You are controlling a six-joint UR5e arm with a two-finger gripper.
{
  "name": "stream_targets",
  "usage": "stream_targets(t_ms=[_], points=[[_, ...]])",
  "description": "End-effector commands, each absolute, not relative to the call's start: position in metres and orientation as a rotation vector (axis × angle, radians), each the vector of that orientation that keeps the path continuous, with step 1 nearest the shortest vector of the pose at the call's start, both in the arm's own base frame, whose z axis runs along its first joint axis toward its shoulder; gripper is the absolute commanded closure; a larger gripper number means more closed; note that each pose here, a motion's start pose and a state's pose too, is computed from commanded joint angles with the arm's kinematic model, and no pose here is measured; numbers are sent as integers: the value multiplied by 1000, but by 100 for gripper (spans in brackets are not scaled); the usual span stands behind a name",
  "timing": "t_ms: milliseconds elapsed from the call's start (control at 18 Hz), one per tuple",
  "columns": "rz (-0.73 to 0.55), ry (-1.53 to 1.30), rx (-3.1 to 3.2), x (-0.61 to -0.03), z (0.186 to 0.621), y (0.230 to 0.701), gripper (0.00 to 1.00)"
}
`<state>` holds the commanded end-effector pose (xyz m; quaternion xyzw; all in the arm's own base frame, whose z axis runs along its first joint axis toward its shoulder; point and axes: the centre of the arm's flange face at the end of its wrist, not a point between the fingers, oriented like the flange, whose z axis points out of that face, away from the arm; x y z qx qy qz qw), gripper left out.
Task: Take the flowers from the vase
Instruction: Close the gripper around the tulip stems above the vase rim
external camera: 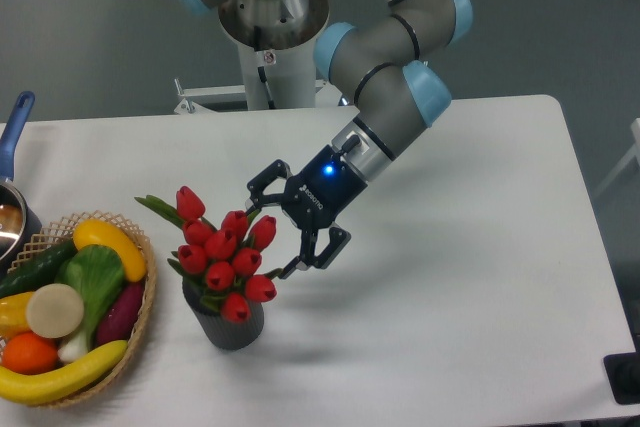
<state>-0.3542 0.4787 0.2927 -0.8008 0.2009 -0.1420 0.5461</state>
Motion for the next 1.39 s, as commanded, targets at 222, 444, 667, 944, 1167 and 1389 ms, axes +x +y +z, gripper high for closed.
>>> stream_targets(t_ms=[222, 444, 667, 944, 1167, 1389], points=[[-333, 533, -1884, -341, 284, 483, 0], [-345, 561, -1866, -329, 285, 491, 0], [-368, 567, -1857, -329, 275, 501, 0], [-393, 572, -1829, -330, 270, 514, 0], [-412, 562, -1793, -331, 269, 519, 0], [-419, 557, -1795, -335, 262, 521, 3]])
